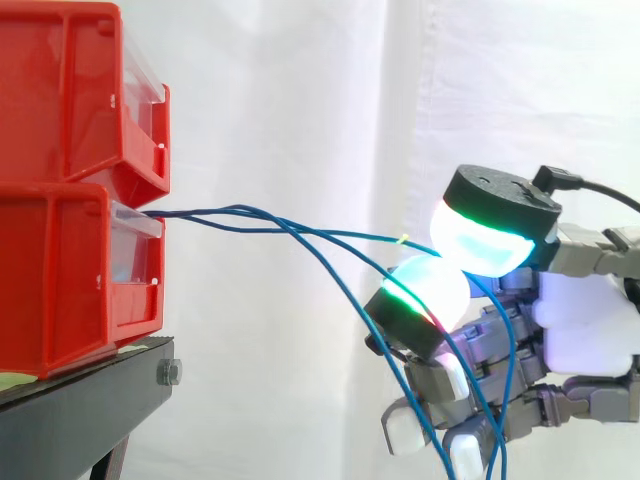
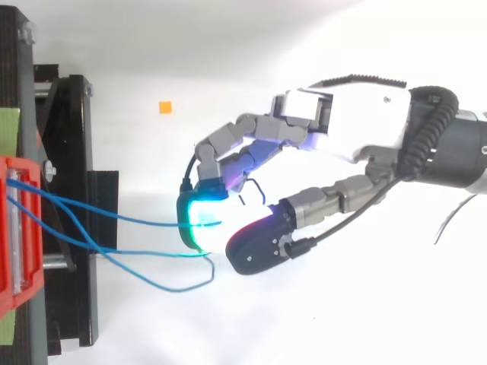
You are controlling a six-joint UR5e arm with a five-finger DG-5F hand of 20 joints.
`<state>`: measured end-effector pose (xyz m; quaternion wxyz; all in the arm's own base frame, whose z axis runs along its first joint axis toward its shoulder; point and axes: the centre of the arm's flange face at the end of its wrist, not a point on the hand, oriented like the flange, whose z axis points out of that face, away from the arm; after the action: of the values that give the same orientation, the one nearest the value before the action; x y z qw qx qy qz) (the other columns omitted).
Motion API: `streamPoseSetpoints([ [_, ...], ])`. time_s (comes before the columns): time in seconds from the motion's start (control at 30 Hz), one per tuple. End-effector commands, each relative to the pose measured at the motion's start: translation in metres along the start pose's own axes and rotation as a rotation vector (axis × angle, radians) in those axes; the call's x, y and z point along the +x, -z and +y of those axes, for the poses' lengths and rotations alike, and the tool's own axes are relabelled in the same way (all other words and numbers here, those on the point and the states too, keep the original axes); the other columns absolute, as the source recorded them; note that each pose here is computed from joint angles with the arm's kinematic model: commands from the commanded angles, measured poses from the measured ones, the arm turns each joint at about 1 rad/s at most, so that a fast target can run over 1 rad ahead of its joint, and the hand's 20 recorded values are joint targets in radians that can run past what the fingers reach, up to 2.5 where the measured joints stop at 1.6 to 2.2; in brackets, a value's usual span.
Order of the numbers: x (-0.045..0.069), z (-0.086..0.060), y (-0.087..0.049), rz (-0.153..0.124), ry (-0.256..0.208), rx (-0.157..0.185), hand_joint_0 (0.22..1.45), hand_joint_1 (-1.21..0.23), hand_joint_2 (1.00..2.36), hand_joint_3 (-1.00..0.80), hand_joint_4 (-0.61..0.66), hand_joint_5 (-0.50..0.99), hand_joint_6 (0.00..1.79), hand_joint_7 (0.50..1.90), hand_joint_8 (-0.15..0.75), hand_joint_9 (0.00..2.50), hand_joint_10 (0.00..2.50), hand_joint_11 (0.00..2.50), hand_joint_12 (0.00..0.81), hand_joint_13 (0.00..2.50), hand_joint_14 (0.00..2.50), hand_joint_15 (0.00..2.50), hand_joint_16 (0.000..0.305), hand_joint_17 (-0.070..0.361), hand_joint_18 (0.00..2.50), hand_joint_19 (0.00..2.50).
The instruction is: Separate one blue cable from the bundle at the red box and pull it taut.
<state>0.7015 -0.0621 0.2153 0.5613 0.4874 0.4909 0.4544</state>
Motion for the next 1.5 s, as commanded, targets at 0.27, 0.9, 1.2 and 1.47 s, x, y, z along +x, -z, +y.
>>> streamPoseSetpoints([
  [0.27,0.0071,-0.0012,0.0013,0.001,0.033,-0.023,0.59,-0.73,1.02,-0.11,-0.05,-0.11,0.84,1.15,0.321,0.79,0.01,1.14,0.334,0.68,0.02,0.58,0.037,0.083,0.69,0.66],
  [0.9,0.0064,-0.0024,0.0023,-0.004,0.052,-0.012,0.59,-0.72,1.02,-0.12,-0.06,-0.11,0.85,1.15,0.322,0.79,0.01,1.11,0.34,0.67,0.02,0.57,0.038,0.086,0.67,0.65],
  [1.2,0.0064,-0.0024,0.0023,-0.004,0.052,-0.012,0.59,-0.72,1.02,-0.12,-0.06,-0.11,0.85,1.15,0.318,0.78,0.01,1.1,0.339,0.66,0.02,0.58,0.038,0.085,0.67,0.65],
  [1.47,0.0064,-0.0017,0.0019,-0.004,0.052,-0.013,0.6,-0.72,1.02,-0.12,-0.06,-0.11,0.85,1.16,0.32,0.78,0.02,1.09,0.343,0.65,0.02,0.57,0.038,0.086,0.66,0.66],
])
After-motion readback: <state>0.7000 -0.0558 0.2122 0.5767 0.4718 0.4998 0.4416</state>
